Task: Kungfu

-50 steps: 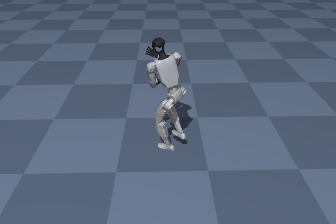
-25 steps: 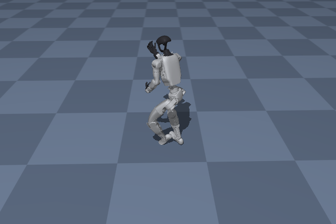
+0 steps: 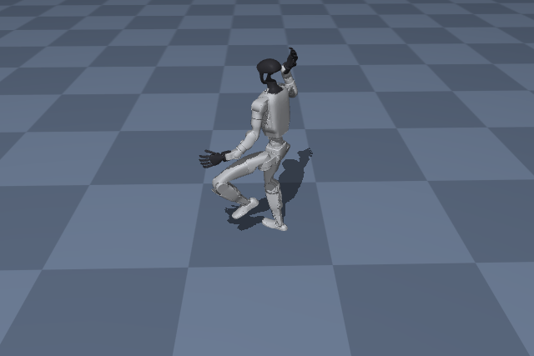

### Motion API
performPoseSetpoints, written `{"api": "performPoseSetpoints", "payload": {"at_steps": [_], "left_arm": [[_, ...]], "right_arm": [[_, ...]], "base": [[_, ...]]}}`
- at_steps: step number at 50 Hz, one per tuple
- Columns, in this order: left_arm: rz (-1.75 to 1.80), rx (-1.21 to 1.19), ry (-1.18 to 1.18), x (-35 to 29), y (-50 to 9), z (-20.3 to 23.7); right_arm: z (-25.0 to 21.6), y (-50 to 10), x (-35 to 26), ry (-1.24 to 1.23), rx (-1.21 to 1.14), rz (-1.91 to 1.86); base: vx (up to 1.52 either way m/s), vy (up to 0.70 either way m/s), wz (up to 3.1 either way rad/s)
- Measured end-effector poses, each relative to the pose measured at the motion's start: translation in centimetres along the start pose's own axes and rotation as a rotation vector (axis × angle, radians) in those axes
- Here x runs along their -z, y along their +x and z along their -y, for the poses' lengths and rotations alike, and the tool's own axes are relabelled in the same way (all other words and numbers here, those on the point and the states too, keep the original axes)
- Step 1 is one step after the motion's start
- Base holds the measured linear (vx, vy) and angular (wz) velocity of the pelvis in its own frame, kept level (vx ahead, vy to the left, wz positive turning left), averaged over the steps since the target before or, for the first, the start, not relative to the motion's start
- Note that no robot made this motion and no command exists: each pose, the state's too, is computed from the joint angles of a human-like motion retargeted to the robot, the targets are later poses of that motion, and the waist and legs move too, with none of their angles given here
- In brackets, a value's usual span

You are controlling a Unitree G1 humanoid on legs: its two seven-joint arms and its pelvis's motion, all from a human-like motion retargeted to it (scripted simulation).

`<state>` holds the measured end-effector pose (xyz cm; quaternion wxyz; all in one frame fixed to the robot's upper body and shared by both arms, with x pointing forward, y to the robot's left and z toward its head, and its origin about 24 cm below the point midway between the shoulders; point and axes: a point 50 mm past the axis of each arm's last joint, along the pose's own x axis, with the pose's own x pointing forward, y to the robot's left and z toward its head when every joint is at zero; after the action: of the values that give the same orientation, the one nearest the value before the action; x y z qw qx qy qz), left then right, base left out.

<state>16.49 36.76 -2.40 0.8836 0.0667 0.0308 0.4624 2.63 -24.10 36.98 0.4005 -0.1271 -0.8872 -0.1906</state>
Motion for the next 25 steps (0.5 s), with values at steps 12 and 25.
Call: {"api": "performPoseSetpoints", "payload": {"at_steps": [12,25], "left_arm": [[-0.168,0.157,-0.066,2.7,-3.4,5.6],[-0.02,0.091,-0.227,-1.4,-2.3,7.0]], "right_arm": [[-0.8,-0.6,0.5,0.06,-0.089,-0.068],[-3.3,-11.0,9.1,0.178,-0.374,-0.684]], "base": [[0.06,0.17,0.35],[0.17,0.3,0.65]]}}
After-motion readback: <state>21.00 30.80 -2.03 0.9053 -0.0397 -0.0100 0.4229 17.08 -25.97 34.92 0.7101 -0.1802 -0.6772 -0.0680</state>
